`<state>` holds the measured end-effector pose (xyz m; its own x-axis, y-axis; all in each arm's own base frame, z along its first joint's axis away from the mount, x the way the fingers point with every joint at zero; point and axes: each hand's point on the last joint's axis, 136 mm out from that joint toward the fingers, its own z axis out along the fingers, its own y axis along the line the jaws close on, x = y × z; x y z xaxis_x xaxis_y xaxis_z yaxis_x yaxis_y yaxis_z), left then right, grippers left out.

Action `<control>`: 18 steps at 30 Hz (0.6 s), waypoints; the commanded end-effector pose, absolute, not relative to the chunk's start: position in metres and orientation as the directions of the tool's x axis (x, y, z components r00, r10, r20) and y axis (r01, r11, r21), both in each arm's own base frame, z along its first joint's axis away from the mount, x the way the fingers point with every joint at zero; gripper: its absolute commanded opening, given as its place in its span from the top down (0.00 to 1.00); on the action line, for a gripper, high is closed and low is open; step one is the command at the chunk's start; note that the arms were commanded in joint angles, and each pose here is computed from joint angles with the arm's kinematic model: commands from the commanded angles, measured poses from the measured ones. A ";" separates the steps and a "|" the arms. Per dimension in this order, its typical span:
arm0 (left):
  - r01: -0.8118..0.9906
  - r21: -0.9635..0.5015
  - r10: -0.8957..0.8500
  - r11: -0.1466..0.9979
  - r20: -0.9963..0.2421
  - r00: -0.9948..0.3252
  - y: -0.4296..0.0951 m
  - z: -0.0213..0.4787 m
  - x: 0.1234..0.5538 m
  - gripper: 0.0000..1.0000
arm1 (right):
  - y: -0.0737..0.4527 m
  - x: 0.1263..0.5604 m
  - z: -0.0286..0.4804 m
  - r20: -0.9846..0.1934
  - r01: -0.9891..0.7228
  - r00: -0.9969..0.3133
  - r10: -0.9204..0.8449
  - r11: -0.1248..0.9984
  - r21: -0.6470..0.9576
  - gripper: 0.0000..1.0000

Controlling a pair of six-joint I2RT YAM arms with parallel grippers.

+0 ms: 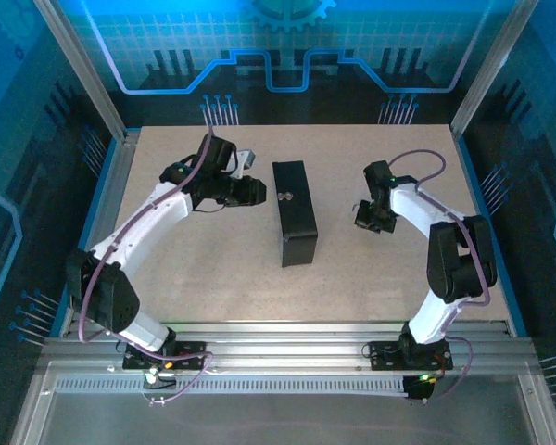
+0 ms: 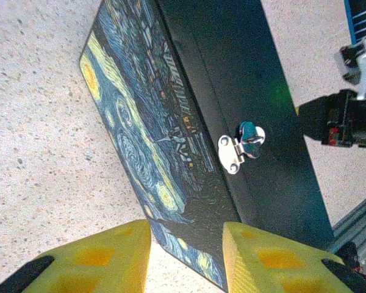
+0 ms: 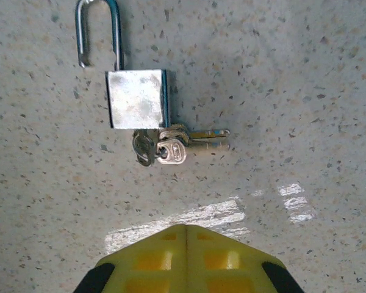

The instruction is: Unlock the padlock with the key

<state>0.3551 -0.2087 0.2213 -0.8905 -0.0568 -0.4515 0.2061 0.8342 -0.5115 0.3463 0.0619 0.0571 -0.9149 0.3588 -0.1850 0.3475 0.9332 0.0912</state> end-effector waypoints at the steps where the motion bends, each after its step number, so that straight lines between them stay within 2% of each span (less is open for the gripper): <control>1: 0.203 -0.484 -0.053 0.851 -0.464 -0.884 -0.197 0.226 0.348 0.62 | 0.067 0.361 0.071 -0.230 0.305 -0.914 0.335 0.939 0.159 0.85; 5: 0.177 -0.472 -0.072 0.863 -0.462 -0.884 -0.188 0.223 0.350 0.60 | 0.102 0.375 0.121 -0.336 0.124 -0.913 0.231 0.942 0.312 0.56; 7: 0.157 -0.461 -0.083 0.873 -0.458 -0.885 -0.182 0.219 0.352 0.57 | 0.124 0.374 0.151 -0.368 0.032 -0.910 0.189 0.919 0.393 0.45; 8: 0.149 -0.454 -0.087 0.878 -0.458 -0.885 -0.178 0.217 0.353 0.56 | 0.138 0.372 0.168 -0.396 -0.028 -0.905 0.158 0.905 0.425 0.28; 10: 0.124 -0.428 -0.098 0.895 -0.460 -0.882 -0.168 0.213 0.356 0.54 | 0.162 0.364 0.197 -0.464 -0.139 -0.881 0.090 0.889 0.436 0.10; 11: 0.113 -0.409 -0.099 0.906 -0.462 -0.881 -0.163 0.211 0.357 0.48 | 0.174 0.358 0.209 -0.494 -0.187 -0.867 0.057 0.883 0.431 0.00; 12: 0.110 -0.400 -0.099 0.910 -0.466 -0.879 -0.161 0.211 0.358 0.42 | 0.183 0.354 0.219 -0.514 -0.220 -0.857 0.037 0.876 0.430 0.00; 13: 0.112 -0.397 -0.096 0.911 -0.468 -0.878 -0.158 0.210 0.359 0.32 | 0.194 0.347 0.228 -0.526 -0.253 -0.850 0.015 0.865 0.434 0.00; 14: 0.111 -0.394 -0.095 0.912 -0.469 -0.878 -0.156 0.209 0.360 0.04 | 0.205 0.342 0.235 -0.534 -0.281 -0.845 -0.005 0.854 0.437 0.00; 15: 0.107 -0.388 -0.097 0.916 -0.472 -0.876 -0.154 0.210 0.361 0.01 | 0.213 0.337 0.238 -0.537 -0.297 -0.843 -0.020 0.850 0.436 0.00; 18: 0.071 -0.349 -0.114 0.934 -0.483 -0.868 -0.139 0.210 0.366 0.01 | 0.235 0.323 0.237 -0.510 -0.332 -0.856 -0.088 0.849 0.411 0.00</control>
<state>0.3685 -0.1567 0.2116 -0.8723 -0.1221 -0.4734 0.0947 0.9078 -0.4085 0.3360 0.2238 0.2460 -0.8294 -0.0230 -0.5581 -0.3126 0.8472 0.4296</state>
